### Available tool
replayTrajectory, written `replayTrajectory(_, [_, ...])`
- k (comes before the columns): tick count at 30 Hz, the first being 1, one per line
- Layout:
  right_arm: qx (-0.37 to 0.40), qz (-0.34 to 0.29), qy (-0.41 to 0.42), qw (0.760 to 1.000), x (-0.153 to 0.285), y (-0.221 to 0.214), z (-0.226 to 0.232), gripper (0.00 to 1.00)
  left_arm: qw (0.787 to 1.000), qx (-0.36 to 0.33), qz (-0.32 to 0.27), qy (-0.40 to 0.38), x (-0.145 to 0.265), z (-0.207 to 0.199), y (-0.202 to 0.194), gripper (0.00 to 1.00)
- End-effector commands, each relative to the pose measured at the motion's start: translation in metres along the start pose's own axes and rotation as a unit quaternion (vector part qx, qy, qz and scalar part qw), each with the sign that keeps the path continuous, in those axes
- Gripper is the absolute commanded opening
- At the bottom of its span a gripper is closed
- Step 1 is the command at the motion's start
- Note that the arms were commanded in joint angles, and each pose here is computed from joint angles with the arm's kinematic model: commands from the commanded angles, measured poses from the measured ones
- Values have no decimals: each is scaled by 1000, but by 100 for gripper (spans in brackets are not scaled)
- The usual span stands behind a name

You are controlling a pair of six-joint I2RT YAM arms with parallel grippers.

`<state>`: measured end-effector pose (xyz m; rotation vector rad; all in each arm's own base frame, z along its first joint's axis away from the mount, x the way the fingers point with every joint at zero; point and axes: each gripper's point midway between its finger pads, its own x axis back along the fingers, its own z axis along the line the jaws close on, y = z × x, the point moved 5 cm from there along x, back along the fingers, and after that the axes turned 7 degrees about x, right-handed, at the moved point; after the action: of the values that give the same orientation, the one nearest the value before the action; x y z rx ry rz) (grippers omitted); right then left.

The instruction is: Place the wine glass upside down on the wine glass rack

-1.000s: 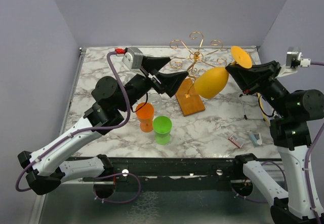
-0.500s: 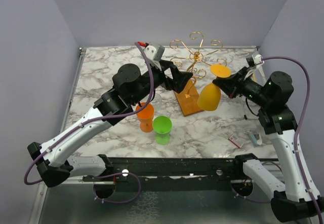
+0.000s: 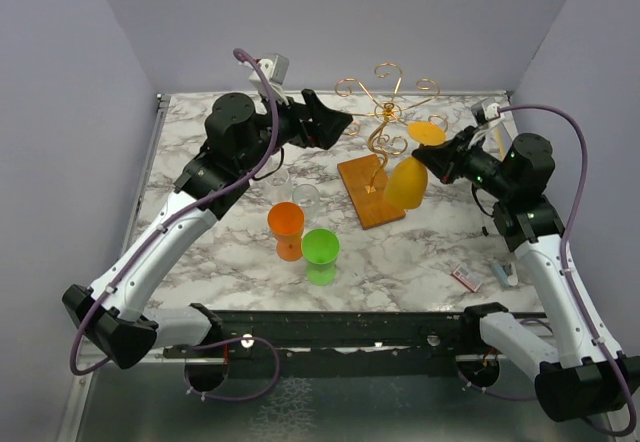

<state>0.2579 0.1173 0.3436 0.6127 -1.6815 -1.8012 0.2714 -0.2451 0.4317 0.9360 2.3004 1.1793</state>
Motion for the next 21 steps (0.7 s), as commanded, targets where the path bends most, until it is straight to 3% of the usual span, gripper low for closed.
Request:
replayTrajectory(1, [4, -13, -1, 1000, -15, -4, -5, 1, 997, 38, 30, 57, -3, 28, -15, 99])
replayTrajectory(5, [9, -10, -2, 1000, -23, -12, -5, 1, 995, 44, 43, 80, -10, 43, -22, 99])
replayTrajectory(10, [31, -21, 8, 999, -31, -9, -2, 1, 994, 56, 81, 46, -21, 44, -37, 99])
replayTrajectory(21, [57, -19, 46, 997, -45, -17, 3, 1, 993, 73, 96, 17, -33, 46, -51, 82])
